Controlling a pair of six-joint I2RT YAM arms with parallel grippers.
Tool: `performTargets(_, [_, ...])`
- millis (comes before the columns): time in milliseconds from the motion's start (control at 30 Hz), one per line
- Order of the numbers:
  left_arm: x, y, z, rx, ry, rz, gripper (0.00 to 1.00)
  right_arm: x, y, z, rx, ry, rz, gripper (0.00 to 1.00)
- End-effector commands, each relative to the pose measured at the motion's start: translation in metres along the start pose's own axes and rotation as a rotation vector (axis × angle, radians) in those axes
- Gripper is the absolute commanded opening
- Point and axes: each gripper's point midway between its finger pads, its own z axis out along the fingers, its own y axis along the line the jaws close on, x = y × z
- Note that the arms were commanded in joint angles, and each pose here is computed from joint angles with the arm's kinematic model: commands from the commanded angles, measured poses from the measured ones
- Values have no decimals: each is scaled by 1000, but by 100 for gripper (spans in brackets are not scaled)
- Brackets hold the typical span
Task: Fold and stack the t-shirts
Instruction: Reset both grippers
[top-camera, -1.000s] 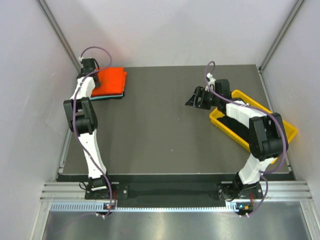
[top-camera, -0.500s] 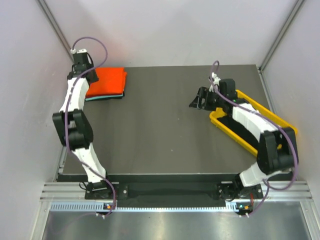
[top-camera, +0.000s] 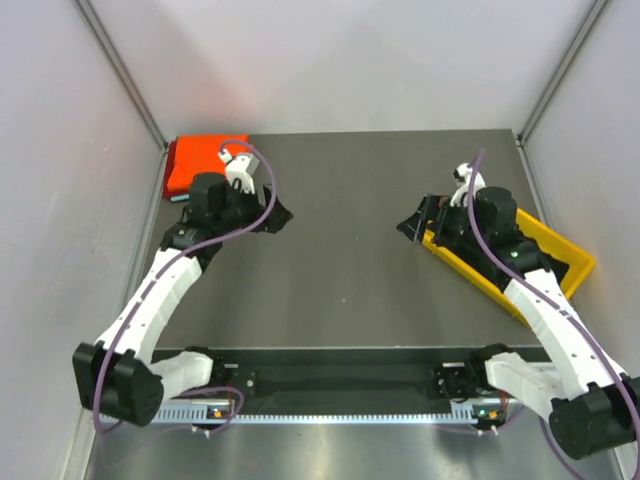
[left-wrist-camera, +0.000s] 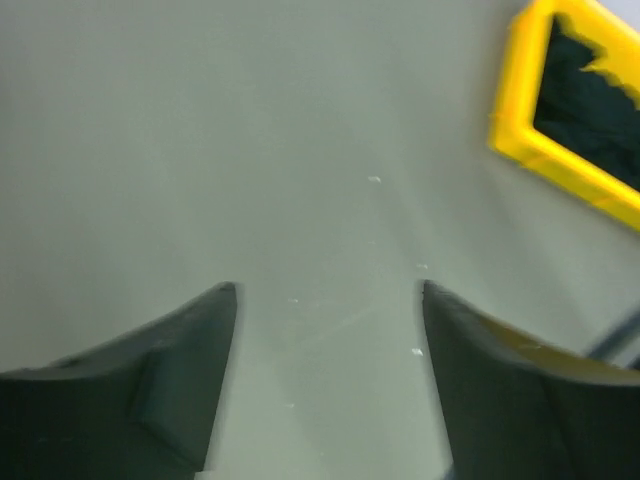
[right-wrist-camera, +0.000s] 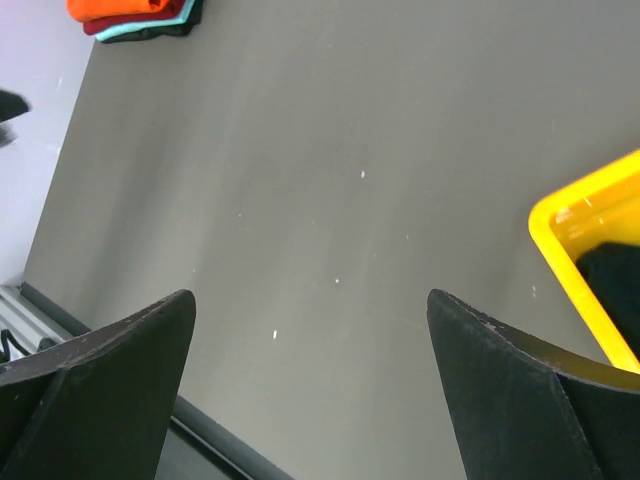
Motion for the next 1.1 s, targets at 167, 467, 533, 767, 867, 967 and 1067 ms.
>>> performTargets(167, [0,-48,-46,203,-112,28,86,10,3,-16,2,-22,34,100])
performTargets(467, [-12,-66,-60,265,-162,-54,99,1,2,-29,16,-112,11,100])
performTargets(533, [-14,-68,-62,266,-166,-53,99,-1,5,-30,6,-117,11,100])
performTargets(767, [-24,-63,-73,213,-199,-8,99,-12,8,-34,8,-154,12,100])
performTargets(867, [-23,-65,-78,219,-207,4,99,-21,10,-40,11,-203,5,100])
performTargets(967, [-22,-63,-80,207,-211,29,99,-32,18,-47,-16,-253,6,100])
performTargets(1067, [-24,-54,-81,153,-219,61,99,-36,21,-45,-22,-243,-2,100])
